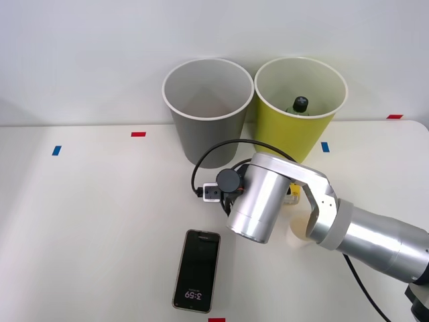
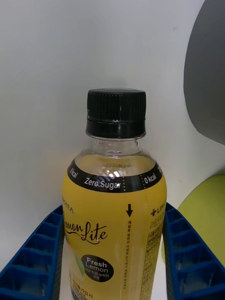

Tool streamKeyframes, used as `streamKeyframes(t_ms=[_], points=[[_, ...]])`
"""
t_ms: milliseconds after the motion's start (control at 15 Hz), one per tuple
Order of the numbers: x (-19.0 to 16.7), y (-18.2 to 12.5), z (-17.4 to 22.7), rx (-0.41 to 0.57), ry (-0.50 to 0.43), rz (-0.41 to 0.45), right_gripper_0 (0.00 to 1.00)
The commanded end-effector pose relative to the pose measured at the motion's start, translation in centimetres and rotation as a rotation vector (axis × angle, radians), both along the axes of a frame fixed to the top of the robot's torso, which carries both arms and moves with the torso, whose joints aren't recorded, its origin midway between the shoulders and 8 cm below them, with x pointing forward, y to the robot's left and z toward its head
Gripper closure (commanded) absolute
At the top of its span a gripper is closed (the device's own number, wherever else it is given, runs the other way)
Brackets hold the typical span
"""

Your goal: Put cans in the gray bin, plastic bottles in the light green bin

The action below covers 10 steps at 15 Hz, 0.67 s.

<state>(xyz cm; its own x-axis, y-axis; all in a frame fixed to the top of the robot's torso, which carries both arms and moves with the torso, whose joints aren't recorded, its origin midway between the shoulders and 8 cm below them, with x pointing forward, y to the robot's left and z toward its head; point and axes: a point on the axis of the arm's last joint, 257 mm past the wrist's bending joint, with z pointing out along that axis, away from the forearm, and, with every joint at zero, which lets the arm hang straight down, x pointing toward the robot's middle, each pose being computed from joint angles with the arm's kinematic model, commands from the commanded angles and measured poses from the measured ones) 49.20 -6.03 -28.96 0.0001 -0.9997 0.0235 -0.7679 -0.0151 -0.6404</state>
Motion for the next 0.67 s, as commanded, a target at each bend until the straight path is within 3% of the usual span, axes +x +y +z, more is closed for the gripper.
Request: streamKeyframes(t_ms=[67, 200, 267, 667], points=[[-0.9, -0.9, 0.7, -0.023, -0.004, 0.010, 0.99], [-2.0, -1.3, 0.8, -0.040, 0.000, 0.022, 1.00], [-3.1, -1.1, 0.5, 0.008, 0.027, -0.012, 1.00], [-7.4, 5.1, 1.8, 0.427, 0.094, -0.115, 1.00]])
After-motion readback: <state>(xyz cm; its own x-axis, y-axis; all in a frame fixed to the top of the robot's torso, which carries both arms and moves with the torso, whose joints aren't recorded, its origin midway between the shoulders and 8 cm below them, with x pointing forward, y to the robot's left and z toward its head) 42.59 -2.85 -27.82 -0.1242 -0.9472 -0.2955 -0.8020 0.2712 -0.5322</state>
